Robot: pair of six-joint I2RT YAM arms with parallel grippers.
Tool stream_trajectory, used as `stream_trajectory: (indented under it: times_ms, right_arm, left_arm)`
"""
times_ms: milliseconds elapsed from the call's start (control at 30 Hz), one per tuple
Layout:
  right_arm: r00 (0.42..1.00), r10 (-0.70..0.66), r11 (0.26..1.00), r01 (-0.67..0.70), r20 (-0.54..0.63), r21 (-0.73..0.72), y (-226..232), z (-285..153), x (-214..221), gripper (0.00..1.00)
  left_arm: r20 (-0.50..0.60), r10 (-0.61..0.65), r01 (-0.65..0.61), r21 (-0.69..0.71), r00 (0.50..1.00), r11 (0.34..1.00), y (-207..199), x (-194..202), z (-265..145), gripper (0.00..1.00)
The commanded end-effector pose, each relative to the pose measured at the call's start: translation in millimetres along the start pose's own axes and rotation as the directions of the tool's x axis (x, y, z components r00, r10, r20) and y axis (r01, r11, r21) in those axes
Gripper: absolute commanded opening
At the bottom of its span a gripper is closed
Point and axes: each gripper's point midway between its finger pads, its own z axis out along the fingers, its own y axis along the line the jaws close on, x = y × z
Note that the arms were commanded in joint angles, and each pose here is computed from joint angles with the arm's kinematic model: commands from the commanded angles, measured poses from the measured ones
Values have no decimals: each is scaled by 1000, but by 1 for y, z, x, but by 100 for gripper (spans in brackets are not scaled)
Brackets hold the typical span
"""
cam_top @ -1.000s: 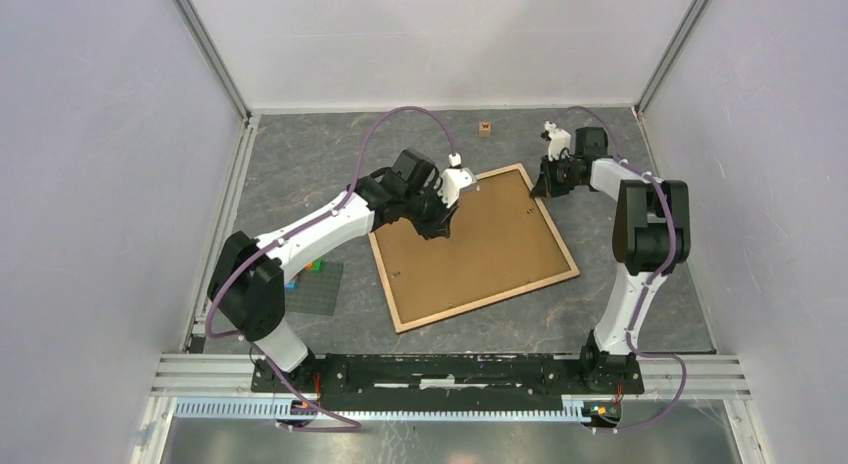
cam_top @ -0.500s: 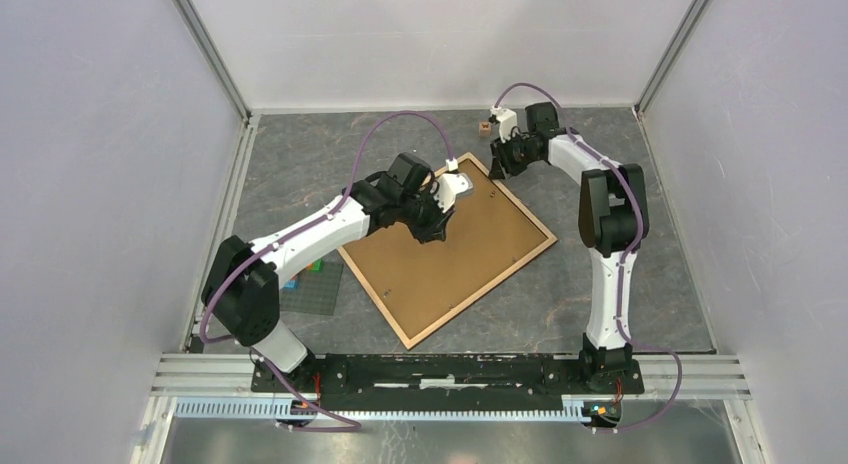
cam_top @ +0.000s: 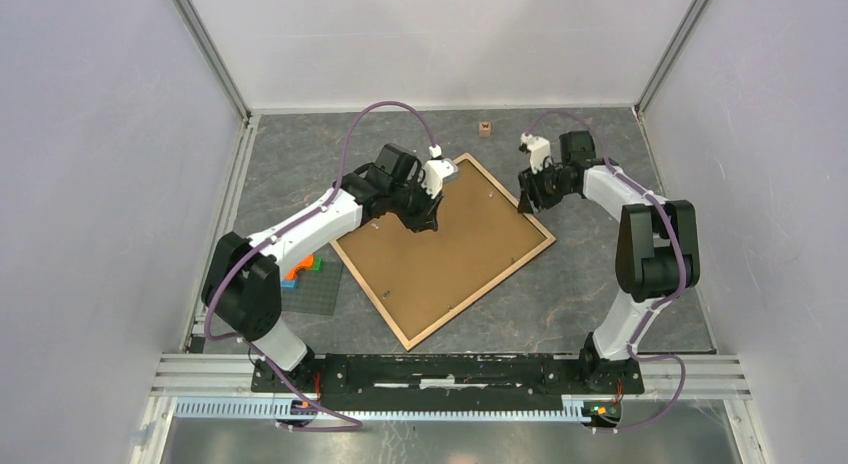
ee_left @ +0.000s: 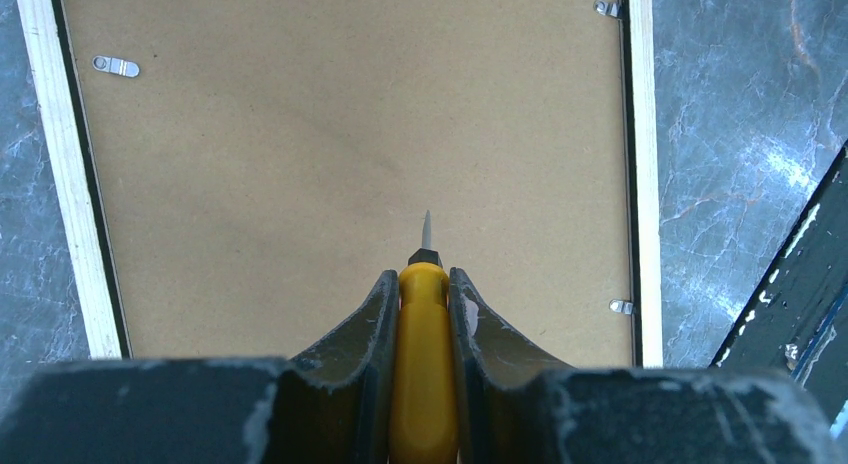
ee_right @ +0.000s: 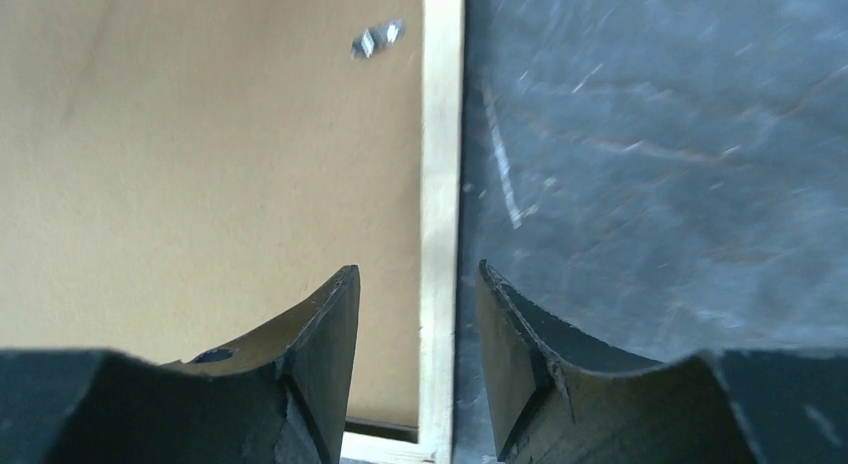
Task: Take the photo out of the frame
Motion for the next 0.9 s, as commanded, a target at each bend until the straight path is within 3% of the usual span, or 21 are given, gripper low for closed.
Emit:
stream_trajectory:
  times_ms: [0, 367, 433, 533, 600, 867]
  right_arm:
    - [996, -21, 1000, 19, -83, -19, 11, 2, 36, 54]
    - [973, -76, 982, 110, -220, 151, -17, 8, 78, 52]
    - [968, -91, 982, 126, -232, 142, -17, 8, 83, 42]
    - [949, -182, 972, 213, -256, 99, -18, 8, 85, 13]
    - [924, -245, 955, 282, -293, 88, -30, 7, 84, 0]
    - [879, -416, 906, 424, -231, -18, -81, 20, 23, 0]
  left_arm:
    - [81, -10, 8, 18, 997, 1000, -1, -29, -4, 2]
    - [87, -21, 22, -3, 996, 1000, 4, -30, -10, 2]
    - [88, -21, 21, -6, 996, 1000, 4, -30, -11, 2]
    - [85, -19, 20, -10, 996, 1000, 5, -29, -13, 2]
    - [84, -19, 20, -13, 996, 1000, 6, -29, -14, 2]
    - [84, -32, 33, -15, 996, 999, 10, -26, -20, 2]
